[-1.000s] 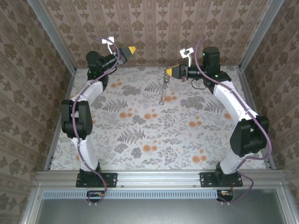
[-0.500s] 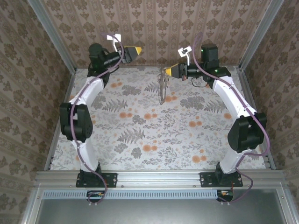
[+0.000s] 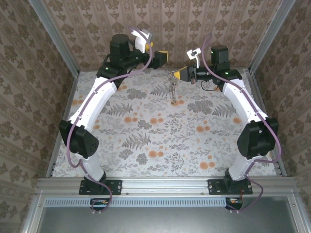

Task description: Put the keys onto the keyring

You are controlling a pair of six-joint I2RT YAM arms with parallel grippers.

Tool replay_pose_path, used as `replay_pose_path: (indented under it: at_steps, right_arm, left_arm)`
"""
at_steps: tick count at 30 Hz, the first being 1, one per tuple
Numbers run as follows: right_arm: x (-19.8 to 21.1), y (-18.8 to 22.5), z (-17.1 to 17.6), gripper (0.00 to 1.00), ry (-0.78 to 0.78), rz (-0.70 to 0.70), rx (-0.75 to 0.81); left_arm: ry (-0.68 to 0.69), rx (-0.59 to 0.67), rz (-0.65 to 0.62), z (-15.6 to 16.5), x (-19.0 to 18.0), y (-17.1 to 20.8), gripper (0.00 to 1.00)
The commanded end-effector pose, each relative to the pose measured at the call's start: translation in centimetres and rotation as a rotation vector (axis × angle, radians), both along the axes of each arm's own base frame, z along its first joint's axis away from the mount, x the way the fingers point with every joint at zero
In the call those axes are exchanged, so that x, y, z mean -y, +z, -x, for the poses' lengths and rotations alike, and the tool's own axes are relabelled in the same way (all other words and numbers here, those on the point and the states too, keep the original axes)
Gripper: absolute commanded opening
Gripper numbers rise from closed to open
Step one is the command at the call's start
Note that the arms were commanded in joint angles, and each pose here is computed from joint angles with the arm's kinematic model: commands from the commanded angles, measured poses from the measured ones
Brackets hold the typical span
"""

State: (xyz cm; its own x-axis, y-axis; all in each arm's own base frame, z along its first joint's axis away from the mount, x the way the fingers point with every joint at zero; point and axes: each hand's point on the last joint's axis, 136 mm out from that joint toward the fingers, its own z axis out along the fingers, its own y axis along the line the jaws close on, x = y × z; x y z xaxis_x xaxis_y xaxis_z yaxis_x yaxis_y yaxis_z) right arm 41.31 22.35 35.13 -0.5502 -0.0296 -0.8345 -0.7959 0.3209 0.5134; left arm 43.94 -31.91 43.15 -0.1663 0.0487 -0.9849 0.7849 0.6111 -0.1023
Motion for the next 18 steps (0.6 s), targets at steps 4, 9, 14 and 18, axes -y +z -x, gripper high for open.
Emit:
replay_pose_path:
  at_steps: [4, 9, 14, 18]
  right_arm:
    - [0.5, 2.9, 1.6, 0.0, 0.002, -0.014, 0.072]
    - [0.7, 3.6, 1.7, 0.0, -0.01, -0.011, 0.083]
    - [0.6, 3.7, 1.6, 0.0, -0.005, -0.015, 0.081]
    - [0.5, 3.8, 1.7, 0.0, 0.01, -0.024, 0.072]
  left_arm:
    - [0.17, -0.018, -0.044, -1.3, -3.5, 0.9, 1.0]
    - [0.183, 0.097, -0.123, -0.8, -4.0, 1.1, 1.0]
    - [0.169, 0.14, -0.113, -0.2, -4.3, 1.0, 1.0]
    - [0.109, 0.06, -0.066, 0.1, -4.7, 0.6, 0.99]
